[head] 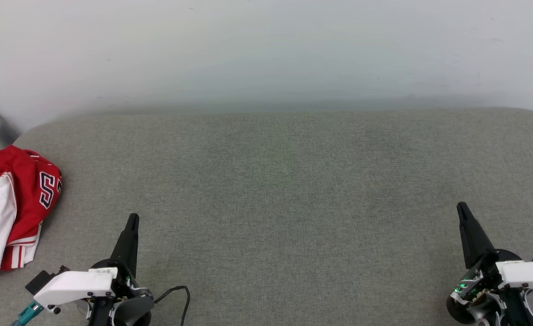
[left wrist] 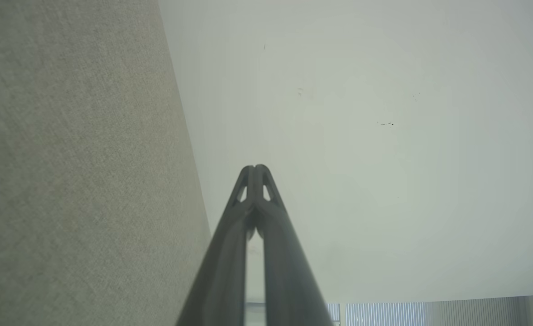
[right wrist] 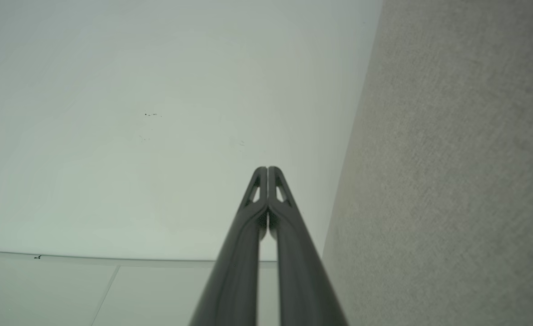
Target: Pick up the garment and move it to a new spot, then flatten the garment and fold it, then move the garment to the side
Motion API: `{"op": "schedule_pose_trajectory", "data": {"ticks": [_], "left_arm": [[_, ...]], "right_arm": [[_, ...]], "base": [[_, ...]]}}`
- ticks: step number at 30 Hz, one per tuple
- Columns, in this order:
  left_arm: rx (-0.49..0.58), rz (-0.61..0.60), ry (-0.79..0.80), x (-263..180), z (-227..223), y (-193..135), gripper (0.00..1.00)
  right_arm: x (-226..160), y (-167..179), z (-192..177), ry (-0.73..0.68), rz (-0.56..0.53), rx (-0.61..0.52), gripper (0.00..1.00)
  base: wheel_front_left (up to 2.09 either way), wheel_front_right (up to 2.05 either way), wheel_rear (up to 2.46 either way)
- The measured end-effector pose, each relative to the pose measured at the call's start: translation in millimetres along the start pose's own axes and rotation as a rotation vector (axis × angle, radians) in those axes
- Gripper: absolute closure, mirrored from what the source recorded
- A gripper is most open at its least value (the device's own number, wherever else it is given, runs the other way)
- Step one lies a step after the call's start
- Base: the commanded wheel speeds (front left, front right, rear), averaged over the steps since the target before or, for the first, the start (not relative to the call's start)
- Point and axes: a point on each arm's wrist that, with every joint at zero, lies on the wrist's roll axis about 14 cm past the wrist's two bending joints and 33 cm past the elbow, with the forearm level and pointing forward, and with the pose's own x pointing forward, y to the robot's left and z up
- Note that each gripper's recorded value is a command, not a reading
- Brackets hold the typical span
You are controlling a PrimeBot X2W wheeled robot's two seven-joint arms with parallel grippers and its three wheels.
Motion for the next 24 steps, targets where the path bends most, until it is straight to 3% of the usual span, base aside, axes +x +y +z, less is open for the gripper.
{"op": "schedule_pose_trajectory", "data": {"ticks": [22, 23, 24], "left_arm": [[0.000, 0.000, 0.000, 0.0, 0.0, 0.0, 1.00], [0.000, 0.000, 0.000, 0.0, 0.0, 0.0, 0.00], [-0.001, 0.006, 0.000, -0.6, -0.2, 2.1, 0.00]], "right_arm": [[0.0, 0.0, 0.0, 0.000, 0.000, 0.000, 1.00], [0.0, 0.0, 0.0, 0.000, 0.000, 0.000, 0.00], [-0.7, -2.1, 0.0, 0.000, -0.006, 0.001, 0.00]], "base": [[0.00, 0.00, 0.00], [0.00, 0.00, 0.00], [0.00, 0.00, 0.00]]}}
